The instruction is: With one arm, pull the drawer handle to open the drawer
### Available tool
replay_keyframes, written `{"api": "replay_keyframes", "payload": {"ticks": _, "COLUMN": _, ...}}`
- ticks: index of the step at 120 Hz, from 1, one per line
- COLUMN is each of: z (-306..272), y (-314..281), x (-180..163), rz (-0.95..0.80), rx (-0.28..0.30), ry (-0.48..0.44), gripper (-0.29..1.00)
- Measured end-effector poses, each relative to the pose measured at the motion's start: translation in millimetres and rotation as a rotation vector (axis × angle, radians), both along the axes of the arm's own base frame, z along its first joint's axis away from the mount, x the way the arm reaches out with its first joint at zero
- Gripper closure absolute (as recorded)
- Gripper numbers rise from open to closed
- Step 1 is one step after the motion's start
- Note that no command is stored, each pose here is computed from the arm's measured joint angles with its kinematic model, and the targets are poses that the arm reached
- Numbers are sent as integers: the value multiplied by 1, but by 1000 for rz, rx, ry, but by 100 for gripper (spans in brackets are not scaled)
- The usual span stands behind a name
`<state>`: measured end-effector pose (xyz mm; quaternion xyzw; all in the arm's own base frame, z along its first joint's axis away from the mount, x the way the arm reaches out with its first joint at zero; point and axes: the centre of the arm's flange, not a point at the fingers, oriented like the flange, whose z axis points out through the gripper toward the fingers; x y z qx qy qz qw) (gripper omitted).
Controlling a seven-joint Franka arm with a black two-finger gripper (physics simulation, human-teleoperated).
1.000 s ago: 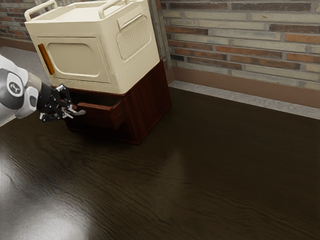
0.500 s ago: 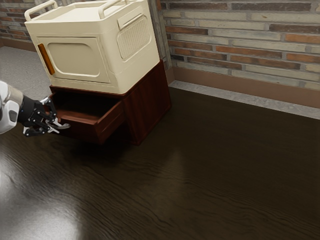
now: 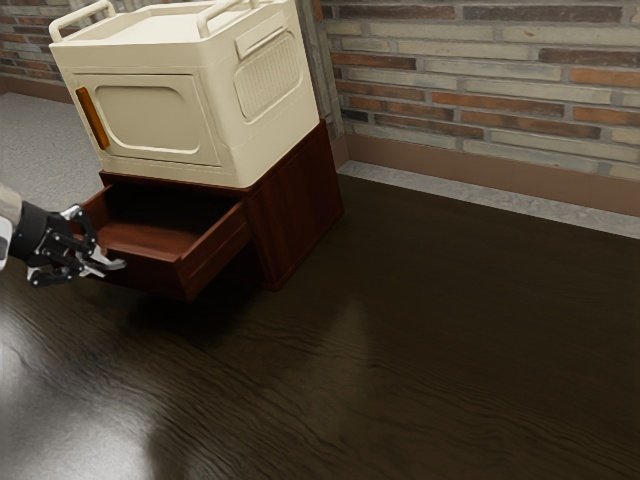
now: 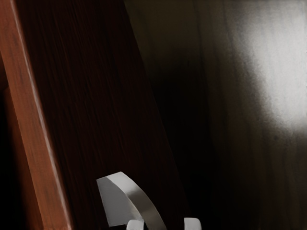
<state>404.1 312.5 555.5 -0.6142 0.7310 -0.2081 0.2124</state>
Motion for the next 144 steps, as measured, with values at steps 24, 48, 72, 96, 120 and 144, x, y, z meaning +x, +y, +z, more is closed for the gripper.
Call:
{"api": "replay_keyframes", "payload": {"ticks": 24, "z": -2, "y": 3, "x": -2, "rz": 1, "rx": -1, "ry": 0, "gripper": 74}}
{"api": "replay_keyframes", "payload": {"ticks": 48, "z": -1, "y": 3, "x": -2, "rz": -6, "rx": 5, "ry": -1, "gripper": 71}}
{"api": "replay_keyframes", "payload": {"ticks": 72, "z": 10, "y": 4, "x": -10, "rz": -5, "rx": 13, "ry": -3, "gripper": 56}}
{"api": "replay_keyframes", "payload": {"ticks": 96, "z": 87, "y": -7, "x": -13, "rz": -66, "rx": 109, "ry": 34, "gripper": 46}}
{"api": "replay_keyframes", "payload": {"ticks": 120, "z": 141, "y": -87, "x": 66, "rz": -164, "rx": 180, "ry": 303, "gripper": 23}}
{"api": "replay_keyframes", "payload": {"ticks": 144, "z": 124, "y": -143, "x": 83, "rz": 7, "rx": 90, "ry": 527, "gripper": 9}}
